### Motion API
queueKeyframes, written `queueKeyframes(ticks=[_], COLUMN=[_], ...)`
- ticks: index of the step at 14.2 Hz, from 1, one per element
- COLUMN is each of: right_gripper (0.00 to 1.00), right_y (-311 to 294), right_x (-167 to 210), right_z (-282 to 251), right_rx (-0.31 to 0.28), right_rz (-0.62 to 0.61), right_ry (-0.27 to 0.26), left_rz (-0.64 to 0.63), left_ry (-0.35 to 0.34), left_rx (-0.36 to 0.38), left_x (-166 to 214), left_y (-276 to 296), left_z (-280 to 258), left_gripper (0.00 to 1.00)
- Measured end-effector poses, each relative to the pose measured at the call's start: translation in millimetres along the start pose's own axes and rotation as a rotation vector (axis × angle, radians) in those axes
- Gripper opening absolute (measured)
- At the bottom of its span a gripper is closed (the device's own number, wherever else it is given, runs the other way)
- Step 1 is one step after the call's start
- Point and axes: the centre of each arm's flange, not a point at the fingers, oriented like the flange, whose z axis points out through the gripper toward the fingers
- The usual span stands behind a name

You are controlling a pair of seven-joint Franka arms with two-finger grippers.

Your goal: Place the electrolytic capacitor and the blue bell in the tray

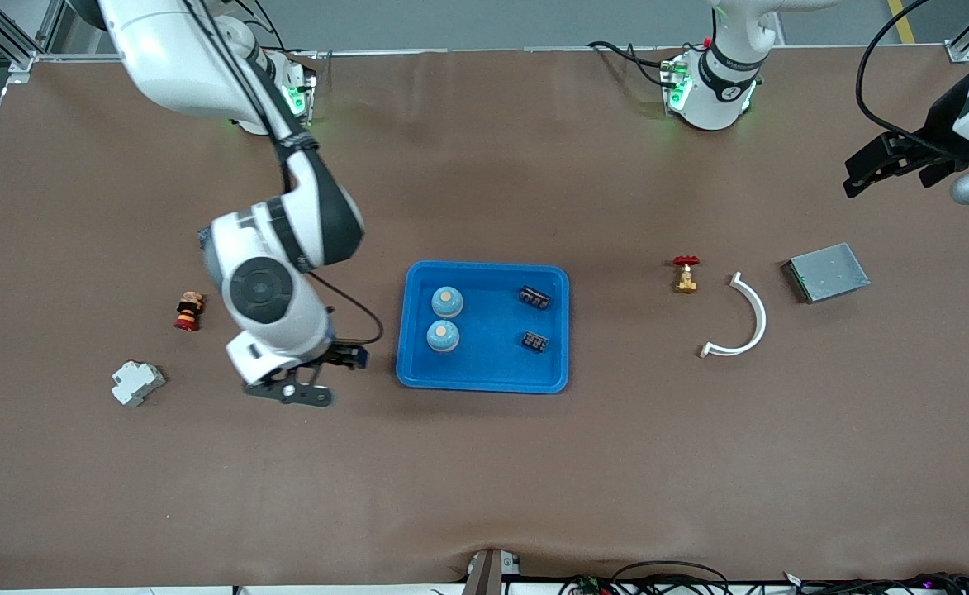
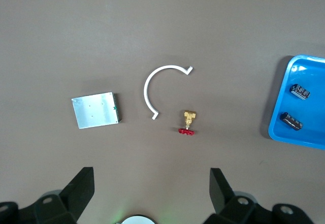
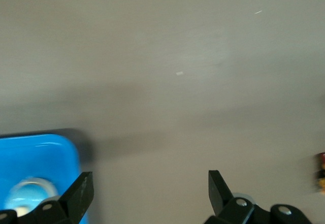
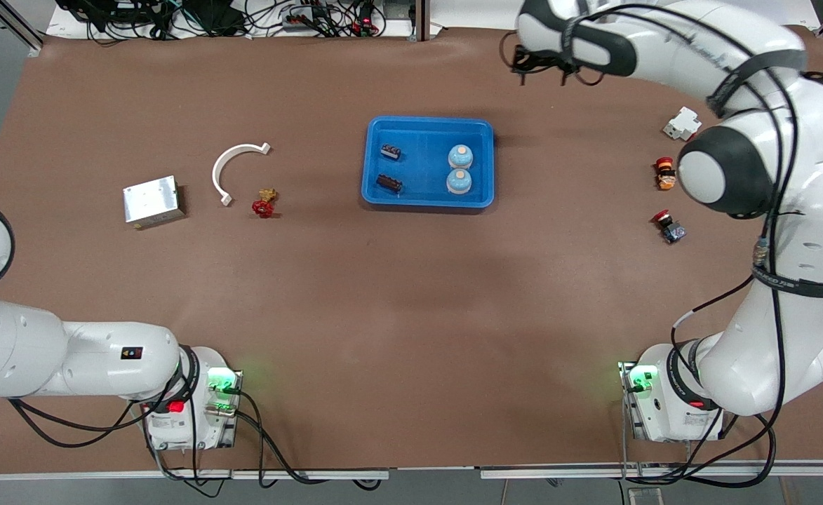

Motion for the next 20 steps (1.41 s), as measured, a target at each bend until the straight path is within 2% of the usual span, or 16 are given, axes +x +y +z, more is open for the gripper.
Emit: queueKeyframes(ticks=[6,12,16,20], right_gripper=[1.0,1.0,1.0,1.0], right_y=[152.9,229.0,265.4,288.4], right_x=[11.5,-12.2,-42.0,-62.2], right_z=[-22.9,-82.7,-148.2,-190.1], right_rx=[0.01,0.021,0.034,0.044], right_rz=[-0.116,-0.1,-0.063,-0.032], right_ry=[-0.045,-0.087,-0.055,-0.002], left_rz=[0.041,0.051,0.064,0.082], left_ry=[-0.008,0.002,0.008,0.005], left_rx=[0.002,0.0,0.0,0.001], left_x=[-1.2,-1.6,-2.8,-4.3], left_y=[1.2,0.2,5.6,15.4], left_z=[0.9,-5.0,-7.6,-6.4], left_gripper=[1.0,1.0,1.0,1.0])
